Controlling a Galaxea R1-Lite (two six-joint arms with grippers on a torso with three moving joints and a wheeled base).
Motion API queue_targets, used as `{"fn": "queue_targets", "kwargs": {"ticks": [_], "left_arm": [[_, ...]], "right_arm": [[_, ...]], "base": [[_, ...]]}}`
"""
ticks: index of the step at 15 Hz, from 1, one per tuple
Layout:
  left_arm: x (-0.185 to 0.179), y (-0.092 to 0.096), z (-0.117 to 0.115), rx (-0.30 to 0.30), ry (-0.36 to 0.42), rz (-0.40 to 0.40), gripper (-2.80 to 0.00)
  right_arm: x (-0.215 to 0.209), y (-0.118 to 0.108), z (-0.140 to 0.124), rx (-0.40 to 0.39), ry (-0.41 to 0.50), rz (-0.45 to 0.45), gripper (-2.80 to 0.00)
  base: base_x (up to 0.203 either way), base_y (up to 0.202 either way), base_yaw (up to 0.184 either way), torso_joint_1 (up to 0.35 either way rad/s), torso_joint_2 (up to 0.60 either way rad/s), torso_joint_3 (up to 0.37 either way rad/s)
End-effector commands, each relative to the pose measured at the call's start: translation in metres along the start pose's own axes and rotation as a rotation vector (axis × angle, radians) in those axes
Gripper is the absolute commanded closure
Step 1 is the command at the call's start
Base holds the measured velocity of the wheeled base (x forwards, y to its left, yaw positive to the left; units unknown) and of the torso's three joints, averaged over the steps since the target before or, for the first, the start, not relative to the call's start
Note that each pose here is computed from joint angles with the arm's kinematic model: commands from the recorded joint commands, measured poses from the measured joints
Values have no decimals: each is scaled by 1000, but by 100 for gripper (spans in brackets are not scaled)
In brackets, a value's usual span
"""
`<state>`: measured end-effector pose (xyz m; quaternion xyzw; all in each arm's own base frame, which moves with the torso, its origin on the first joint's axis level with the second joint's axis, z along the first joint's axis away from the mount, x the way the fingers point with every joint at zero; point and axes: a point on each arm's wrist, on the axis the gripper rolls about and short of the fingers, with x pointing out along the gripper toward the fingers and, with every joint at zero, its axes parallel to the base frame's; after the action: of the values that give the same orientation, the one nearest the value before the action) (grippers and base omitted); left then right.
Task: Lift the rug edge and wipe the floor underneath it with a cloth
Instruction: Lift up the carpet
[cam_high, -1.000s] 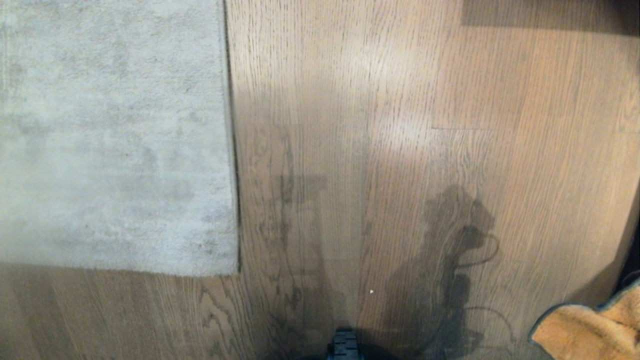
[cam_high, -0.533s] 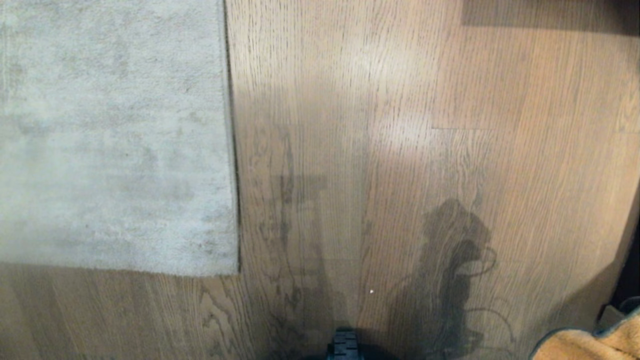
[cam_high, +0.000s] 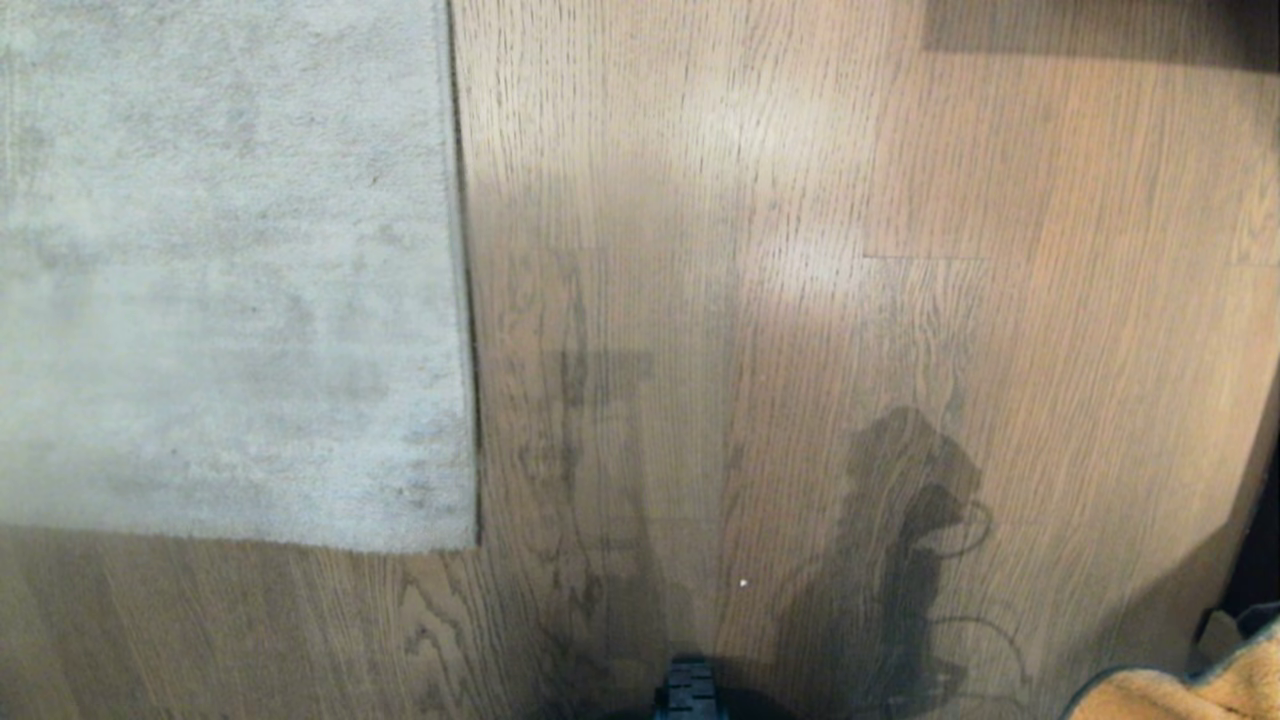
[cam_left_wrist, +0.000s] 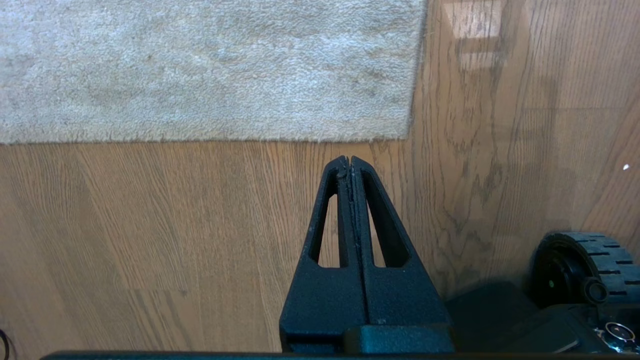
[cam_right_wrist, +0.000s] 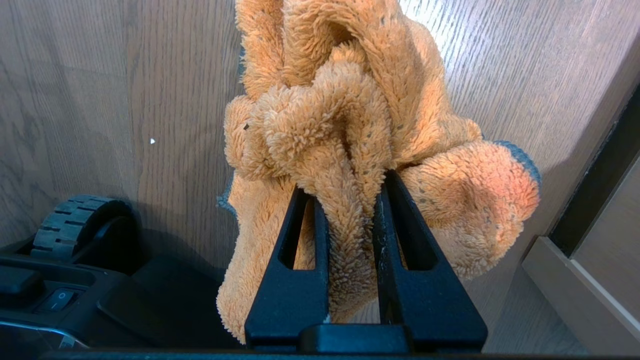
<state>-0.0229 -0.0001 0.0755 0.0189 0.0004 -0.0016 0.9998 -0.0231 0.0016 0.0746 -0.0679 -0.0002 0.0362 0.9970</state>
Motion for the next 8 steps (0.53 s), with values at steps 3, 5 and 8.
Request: {"fn": "queue_targets", "kwargs": {"ticks": [3,5,8], "left_arm": [[0,0,0,0,0,0,0],[0,0,0,0,0,2,0],[0,0,0,0,-1,1,0]], "right_arm": [[0,0,0,0,3,2,0],[0,0,0,1,3,2,0],[0,0,0,0,3,2,0]], "base": [[0,0,0,0,0,0],[0,0,0,0,0,0],[0,0,0,0,0,0]]}}
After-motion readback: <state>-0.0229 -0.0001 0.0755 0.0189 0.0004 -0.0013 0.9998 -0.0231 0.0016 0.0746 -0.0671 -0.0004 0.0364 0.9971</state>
